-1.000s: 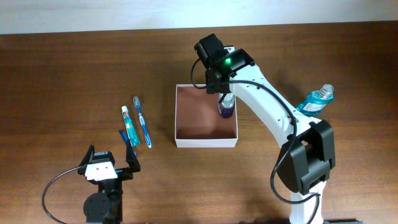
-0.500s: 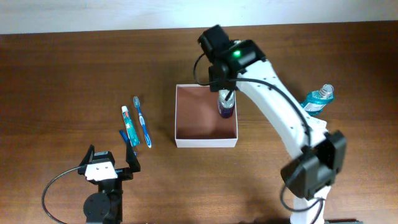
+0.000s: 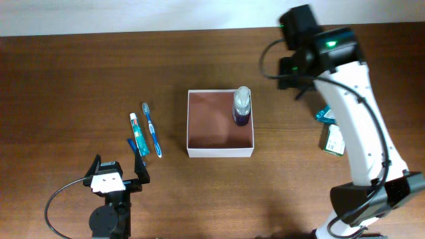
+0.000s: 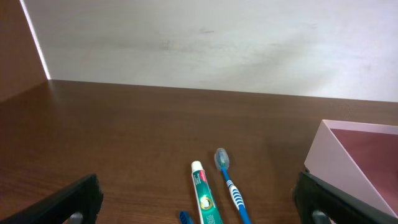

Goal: Pack container
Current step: 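Raise the right gripper and move it right toward the mouthwash bottle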

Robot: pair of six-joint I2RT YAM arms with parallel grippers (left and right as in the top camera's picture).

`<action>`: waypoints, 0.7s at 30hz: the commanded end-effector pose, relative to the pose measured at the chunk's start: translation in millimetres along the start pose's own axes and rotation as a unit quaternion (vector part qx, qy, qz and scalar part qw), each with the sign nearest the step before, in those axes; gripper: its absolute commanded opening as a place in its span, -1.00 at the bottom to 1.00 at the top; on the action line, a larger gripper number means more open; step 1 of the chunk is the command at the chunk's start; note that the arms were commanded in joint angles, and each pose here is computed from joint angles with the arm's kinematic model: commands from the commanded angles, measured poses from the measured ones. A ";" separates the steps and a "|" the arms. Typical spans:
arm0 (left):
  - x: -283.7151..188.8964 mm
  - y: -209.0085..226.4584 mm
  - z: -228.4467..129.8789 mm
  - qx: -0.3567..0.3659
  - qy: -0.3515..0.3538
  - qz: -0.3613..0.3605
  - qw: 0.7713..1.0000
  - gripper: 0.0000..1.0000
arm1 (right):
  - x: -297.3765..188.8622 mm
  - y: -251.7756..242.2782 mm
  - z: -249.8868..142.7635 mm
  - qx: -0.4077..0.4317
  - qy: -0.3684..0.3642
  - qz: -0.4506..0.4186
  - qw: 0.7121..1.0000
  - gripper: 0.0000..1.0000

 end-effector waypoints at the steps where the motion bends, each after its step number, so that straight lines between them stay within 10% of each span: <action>1: -0.1 1.9 -0.6 -0.007 -0.003 0.008 1.000 0.99 | 2.4 -37.1 6.4 0.024 0.008 -0.029 0.999 0.47; 21: -0.1 1.9 -0.6 -0.007 -0.003 0.008 1.000 0.99 | 49.5 -136.6 9.6 0.106 0.073 -0.071 0.989 0.57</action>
Point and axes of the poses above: each gripper's point midway between its finger pads, its own x axis out along the fingers, its own y axis along the line the jaws close on, z = x × y, the point moved 8 cm from there along -x, back along the fingers, and after that the axes turned 2 degrees about x, right-handed, at the moved point
